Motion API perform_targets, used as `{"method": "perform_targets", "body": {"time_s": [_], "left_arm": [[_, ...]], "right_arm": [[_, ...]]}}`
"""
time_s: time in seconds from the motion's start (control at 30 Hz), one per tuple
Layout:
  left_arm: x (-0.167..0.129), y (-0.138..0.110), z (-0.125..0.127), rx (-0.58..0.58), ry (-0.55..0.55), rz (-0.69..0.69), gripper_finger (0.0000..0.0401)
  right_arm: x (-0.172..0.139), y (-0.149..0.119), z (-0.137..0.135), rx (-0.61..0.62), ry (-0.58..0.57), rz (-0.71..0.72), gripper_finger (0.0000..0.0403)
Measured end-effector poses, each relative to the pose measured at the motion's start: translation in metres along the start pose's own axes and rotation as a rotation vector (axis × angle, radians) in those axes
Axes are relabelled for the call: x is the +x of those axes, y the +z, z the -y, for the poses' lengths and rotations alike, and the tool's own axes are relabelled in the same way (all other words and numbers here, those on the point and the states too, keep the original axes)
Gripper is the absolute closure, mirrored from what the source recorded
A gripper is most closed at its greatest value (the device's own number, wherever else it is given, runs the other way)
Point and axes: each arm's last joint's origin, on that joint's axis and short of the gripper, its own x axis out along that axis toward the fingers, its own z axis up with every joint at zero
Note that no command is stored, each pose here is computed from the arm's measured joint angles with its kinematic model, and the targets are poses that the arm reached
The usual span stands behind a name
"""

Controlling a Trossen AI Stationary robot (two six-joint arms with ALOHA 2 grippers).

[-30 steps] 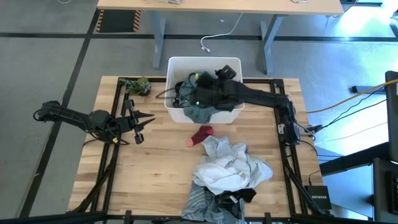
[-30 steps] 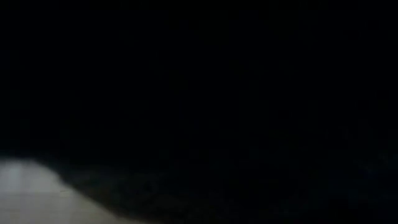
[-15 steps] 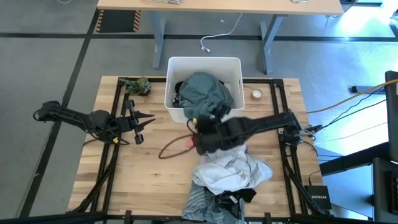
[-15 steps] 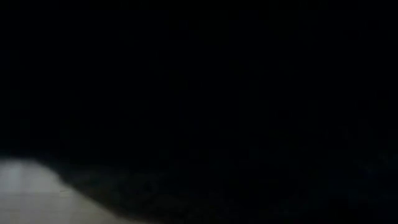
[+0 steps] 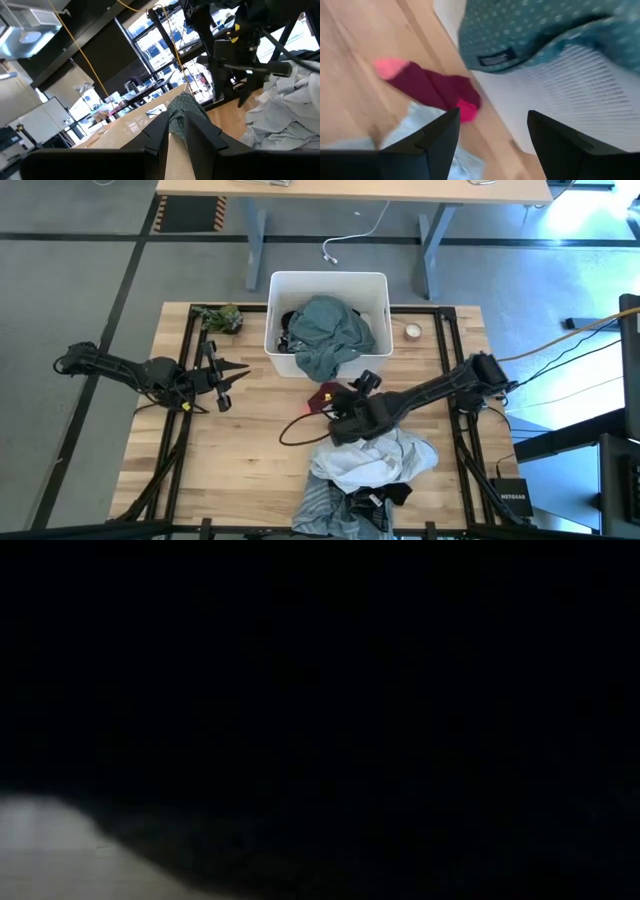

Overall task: Sort clothes
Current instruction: Put the blue patterned shirt into the white laundry bin

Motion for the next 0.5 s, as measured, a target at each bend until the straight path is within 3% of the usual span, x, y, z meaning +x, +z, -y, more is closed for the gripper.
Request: {"method": "perform_targets", "body": {"time_s": [0.27, 0.5], "left_arm": [[0.000, 0.001, -0.001, -0.016, 0.007, 0.009, 0.0345], [0.000, 0.001, -0.001, -0.023, 0.007, 0.009, 0.0345]], "right_arm": [[0.045, -0.009, 0.004, 0.194, 0.043, 0.155, 0.0182], [0.069, -0.001, 0.005, 0.259, 0.080, 0.245, 0.0187]]}}
